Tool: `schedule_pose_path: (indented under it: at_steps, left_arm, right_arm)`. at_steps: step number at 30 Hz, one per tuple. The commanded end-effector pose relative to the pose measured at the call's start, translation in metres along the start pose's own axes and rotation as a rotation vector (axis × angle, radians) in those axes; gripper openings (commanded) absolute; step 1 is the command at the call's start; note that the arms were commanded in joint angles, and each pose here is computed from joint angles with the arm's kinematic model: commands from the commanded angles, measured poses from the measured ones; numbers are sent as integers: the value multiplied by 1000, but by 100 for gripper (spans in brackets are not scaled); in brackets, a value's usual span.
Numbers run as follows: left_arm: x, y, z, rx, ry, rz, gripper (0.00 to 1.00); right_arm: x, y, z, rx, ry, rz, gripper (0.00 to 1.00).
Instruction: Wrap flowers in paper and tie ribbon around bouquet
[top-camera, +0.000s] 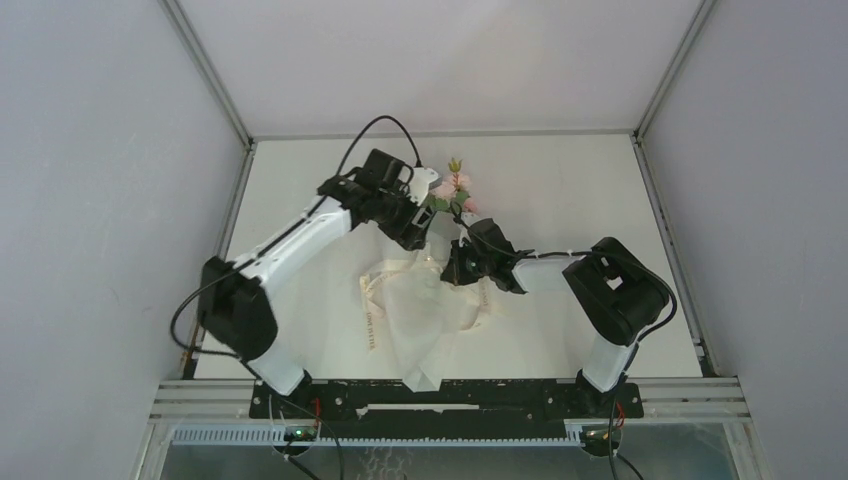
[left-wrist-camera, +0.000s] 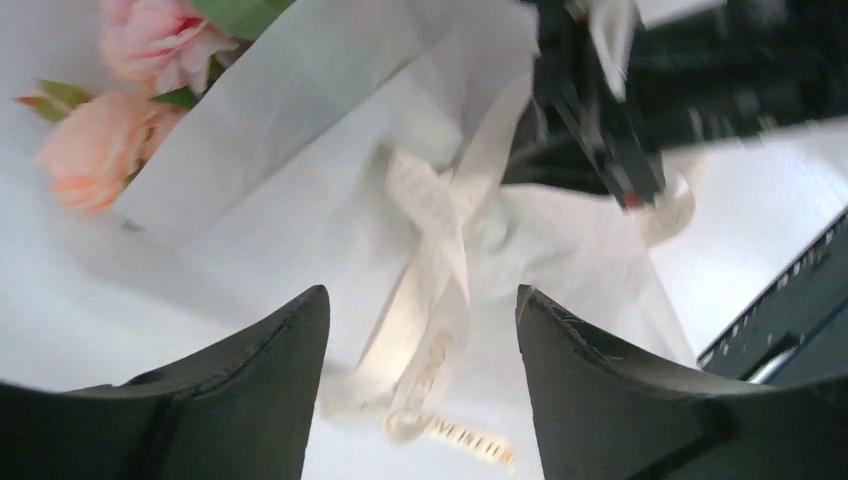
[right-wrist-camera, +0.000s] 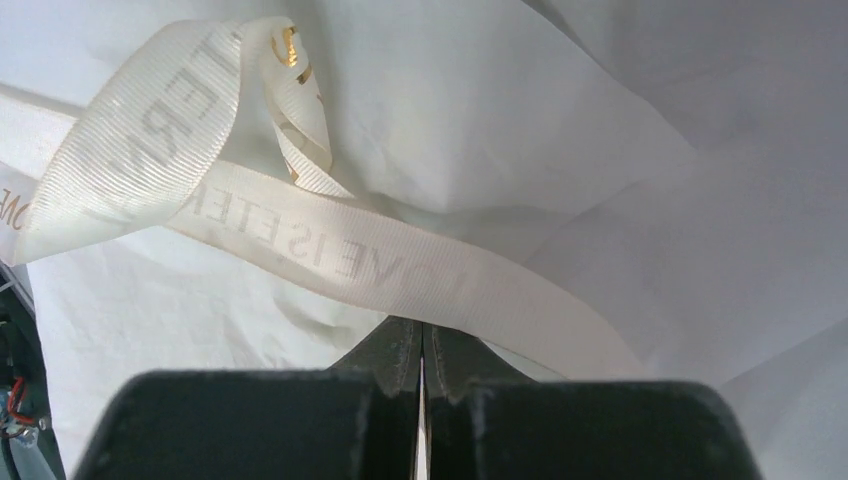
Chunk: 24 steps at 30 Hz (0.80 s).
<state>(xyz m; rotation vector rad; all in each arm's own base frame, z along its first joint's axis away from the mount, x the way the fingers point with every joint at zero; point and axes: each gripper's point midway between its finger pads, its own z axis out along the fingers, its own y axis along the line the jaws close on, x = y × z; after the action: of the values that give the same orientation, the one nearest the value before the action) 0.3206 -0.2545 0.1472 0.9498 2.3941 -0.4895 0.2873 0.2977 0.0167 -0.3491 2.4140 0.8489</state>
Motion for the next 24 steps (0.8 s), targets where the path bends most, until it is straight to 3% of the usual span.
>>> schedule_pose_path:
  at_steps: [1, 5, 10, 15, 19, 24]
  left_arm:
    - [26, 7, -69, 37, -27, 252, 67]
    - [81, 46, -66, -30, 38, 329, 54]
    - [127, 78, -33, -101, 151, 395, 64]
    - [127, 93, -12, -113, 120, 413, 66]
    - [130, 82, 0, -35, 108, 397, 67]
    - [125, 78, 13, -8, 93, 292, 57]
  right_arm:
    - [-2, -1, 2, -12, -9, 30, 0]
    - [-3, 3, 0, -24, -9, 27, 0]
    - [-5, 6, -3, -32, -12, 24, 0]
    - [-6, 10, -6, -34, -16, 13, 0]
    - [-9, 11, -10, -30, -28, 8, 0]
    - [-11, 11, -13, -36, -36, 11, 0]
